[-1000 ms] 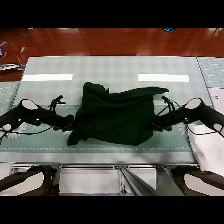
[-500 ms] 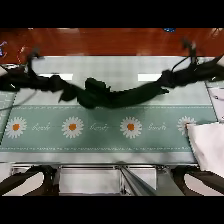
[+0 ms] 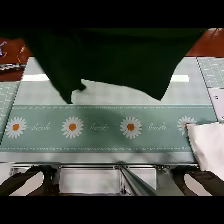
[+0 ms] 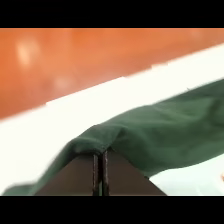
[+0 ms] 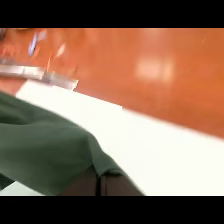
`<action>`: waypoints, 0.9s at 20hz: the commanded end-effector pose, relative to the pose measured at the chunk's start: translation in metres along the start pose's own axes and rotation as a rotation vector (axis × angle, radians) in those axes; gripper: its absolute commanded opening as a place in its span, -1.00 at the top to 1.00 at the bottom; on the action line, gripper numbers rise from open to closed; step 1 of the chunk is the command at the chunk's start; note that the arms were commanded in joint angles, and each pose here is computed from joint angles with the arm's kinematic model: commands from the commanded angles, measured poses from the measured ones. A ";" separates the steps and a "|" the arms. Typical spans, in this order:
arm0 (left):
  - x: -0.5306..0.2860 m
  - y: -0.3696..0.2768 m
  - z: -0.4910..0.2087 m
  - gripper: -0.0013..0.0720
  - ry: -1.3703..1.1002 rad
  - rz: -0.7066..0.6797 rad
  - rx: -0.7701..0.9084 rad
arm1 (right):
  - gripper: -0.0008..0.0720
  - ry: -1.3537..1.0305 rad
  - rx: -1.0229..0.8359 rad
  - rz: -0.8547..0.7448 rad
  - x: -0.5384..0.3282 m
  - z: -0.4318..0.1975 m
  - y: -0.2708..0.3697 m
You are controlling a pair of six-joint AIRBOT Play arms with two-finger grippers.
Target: Fold the shirts.
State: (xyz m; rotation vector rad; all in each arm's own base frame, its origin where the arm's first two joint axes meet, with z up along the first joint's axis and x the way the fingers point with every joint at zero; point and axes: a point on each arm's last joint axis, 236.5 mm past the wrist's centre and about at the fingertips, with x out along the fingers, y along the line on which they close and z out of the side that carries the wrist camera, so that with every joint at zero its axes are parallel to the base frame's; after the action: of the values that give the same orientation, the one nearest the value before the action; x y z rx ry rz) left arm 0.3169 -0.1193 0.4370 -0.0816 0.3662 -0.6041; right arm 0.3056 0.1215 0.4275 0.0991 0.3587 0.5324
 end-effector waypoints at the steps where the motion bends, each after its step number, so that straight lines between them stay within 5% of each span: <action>1: -0.064 -0.035 0.027 0.92 -0.141 0.083 0.091 | 0.93 -0.134 -0.088 -0.054 -0.065 0.022 0.026; 9: -0.129 -0.073 -0.014 0.92 -0.162 0.172 0.160 | 0.93 -0.117 -0.117 -0.195 -0.129 -0.006 0.029; 18: 0.085 0.048 -0.187 0.92 0.328 -0.028 -0.273 | 0.93 0.340 0.098 -0.259 -0.003 -0.124 -0.066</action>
State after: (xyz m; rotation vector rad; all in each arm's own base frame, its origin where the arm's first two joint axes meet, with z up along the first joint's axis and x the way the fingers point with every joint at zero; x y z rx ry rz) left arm 0.2943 -0.1119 0.3064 -0.1559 0.6384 -0.5481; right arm 0.2540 0.0678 0.3627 0.0288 0.5556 0.2978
